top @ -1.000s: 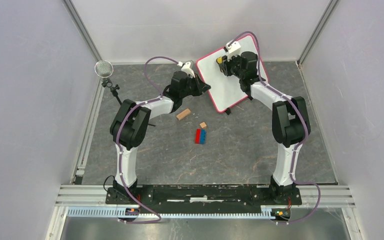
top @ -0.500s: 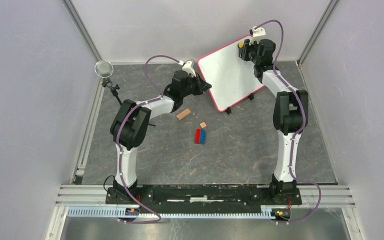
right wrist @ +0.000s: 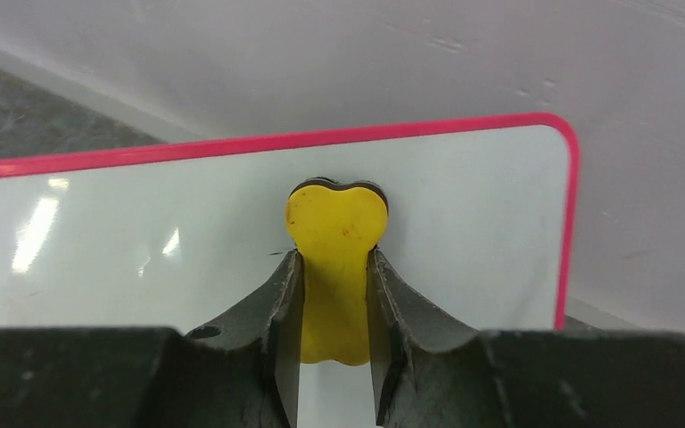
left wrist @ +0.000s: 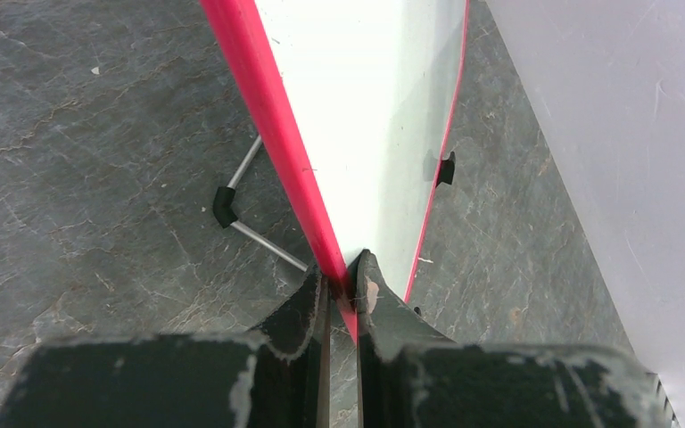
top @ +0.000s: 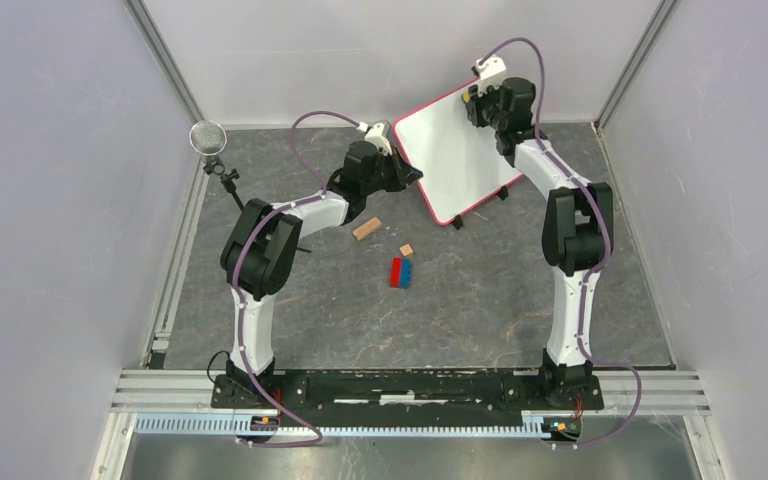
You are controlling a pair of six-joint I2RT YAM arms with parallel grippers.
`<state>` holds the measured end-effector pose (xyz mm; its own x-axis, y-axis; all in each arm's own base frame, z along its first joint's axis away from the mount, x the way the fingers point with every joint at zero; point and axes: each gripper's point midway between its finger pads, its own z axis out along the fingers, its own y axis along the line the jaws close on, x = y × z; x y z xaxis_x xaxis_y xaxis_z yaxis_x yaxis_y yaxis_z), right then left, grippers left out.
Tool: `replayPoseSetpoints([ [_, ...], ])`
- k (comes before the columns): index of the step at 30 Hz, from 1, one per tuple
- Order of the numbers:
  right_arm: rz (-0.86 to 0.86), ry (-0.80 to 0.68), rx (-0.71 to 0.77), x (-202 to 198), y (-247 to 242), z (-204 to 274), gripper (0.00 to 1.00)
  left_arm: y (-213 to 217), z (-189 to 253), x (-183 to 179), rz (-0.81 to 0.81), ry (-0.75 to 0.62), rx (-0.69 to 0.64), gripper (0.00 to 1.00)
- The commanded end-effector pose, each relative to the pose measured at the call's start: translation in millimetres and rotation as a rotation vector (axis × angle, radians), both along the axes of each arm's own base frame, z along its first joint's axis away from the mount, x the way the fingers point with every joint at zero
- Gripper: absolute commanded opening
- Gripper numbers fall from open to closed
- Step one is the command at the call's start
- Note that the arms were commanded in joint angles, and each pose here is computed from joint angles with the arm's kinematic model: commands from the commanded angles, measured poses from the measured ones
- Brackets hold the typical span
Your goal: Erase the whiteboard
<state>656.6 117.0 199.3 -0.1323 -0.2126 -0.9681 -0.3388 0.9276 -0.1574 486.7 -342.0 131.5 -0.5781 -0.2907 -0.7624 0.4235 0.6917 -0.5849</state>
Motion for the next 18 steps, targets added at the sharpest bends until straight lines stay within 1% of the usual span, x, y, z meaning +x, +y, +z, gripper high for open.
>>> replayPoseSetpoints([
  [1, 0.242, 0.086, -0.054, -50.7, 73.6, -11.3, 0.00, 17.9, -12.0, 9.7, 0.033, -0.057, 0.146, 0.02],
  [5, 0.322, 0.066, -0.035, -73.0, 94.6, -2.4, 0.00, 18.0, -11.4, 9.5, 0.034, -0.059, 0.148, 0.02],
  [8, 0.329, 0.053, -0.017, -73.8, 99.0, 4.7, 0.00, 19.2, -12.2, 9.3, 0.036, -0.058, 0.151, 0.02],
  [10, 0.246, 0.052, 0.001, -65.8, 87.8, 7.2, 0.00, 19.0, -9.9, 9.2, 0.036, -0.062, 0.149, 0.02],
  [12, 0.106, 0.067, 0.025, -51.4, 65.9, 7.0, 0.00, 19.1, -9.2, 9.5, 0.036, -0.064, 0.150, 0.02],
  [17, -0.071, 0.088, 0.099, -23.5, 17.7, 0.4, 0.00, 19.6, -9.9, 9.4, 0.037, -0.063, 0.152, 0.02],
  [18, -0.104, 0.102, 0.134, -19.4, 6.2, -3.7, 0.00, 19.0, -9.6, 9.3, 0.036, -0.064, 0.152, 0.02],
])
